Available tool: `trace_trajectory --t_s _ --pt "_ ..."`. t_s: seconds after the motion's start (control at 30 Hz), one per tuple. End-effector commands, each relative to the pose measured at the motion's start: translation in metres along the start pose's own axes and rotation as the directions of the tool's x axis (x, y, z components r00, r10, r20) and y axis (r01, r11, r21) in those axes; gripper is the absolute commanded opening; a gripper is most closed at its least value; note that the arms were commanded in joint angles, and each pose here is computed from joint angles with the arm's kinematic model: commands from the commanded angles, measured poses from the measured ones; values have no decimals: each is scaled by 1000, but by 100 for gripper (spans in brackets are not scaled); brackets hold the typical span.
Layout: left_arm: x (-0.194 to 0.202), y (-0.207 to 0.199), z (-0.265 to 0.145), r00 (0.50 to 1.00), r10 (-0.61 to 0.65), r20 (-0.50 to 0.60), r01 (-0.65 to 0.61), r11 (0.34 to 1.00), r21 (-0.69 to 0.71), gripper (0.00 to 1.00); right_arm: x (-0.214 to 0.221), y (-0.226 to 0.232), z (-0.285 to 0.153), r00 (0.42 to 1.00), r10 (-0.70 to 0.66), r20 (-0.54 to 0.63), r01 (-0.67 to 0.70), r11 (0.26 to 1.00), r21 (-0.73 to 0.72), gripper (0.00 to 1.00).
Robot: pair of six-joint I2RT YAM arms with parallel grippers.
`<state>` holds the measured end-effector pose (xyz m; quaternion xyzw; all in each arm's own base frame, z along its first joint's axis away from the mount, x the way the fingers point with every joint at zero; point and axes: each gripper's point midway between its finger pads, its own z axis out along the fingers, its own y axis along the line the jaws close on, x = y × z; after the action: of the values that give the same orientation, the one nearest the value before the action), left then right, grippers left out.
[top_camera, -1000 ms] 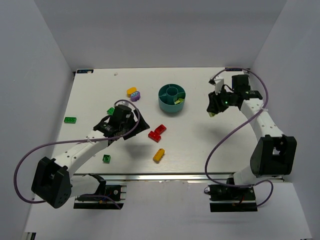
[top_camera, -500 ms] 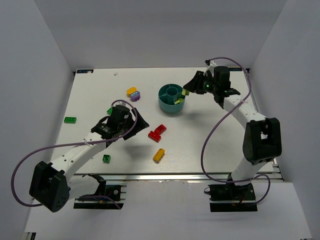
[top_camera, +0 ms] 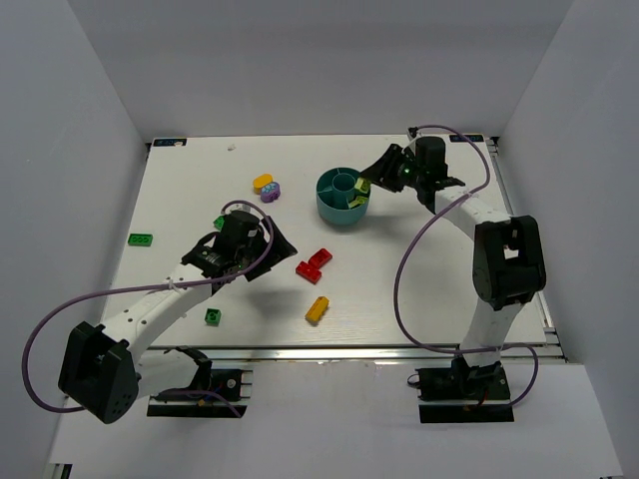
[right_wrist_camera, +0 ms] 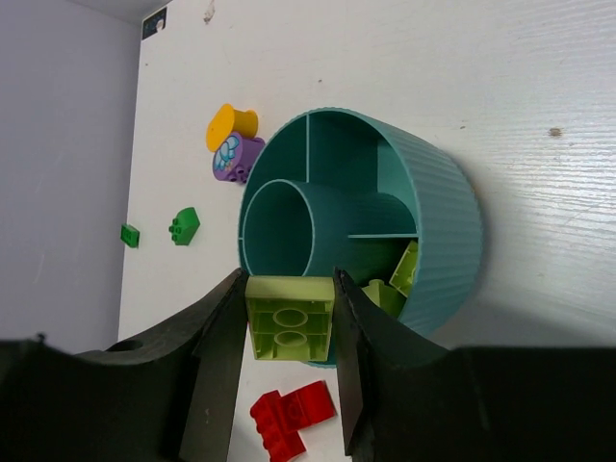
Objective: Sort the legos into containers by color
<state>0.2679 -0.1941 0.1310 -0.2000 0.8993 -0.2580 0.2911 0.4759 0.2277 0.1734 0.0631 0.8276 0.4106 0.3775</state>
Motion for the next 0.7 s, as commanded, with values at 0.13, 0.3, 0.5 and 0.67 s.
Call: trace_trajectory --t_s 0.13,0.3,0.5,0.67 --pt "-9 -9 -5 1000 2 30 -3 1000 14 93 -16 10 10 996 -58 61 60 997 -42 26" --pt "-10 -11 -4 1000 12 25 -12 1000 15 93 -12 10 14 994 -88 60 91 994 -55 56" --pt "-12 -17 -3 999 39 25 -40 998 39 93 -12 13 12 991 -118 57 121 990 -67 66" --pt "-4 -30 -4 996 92 -13 -90 989 121 88 -18 30 -3 974 -217 69 223 969 -105 67"
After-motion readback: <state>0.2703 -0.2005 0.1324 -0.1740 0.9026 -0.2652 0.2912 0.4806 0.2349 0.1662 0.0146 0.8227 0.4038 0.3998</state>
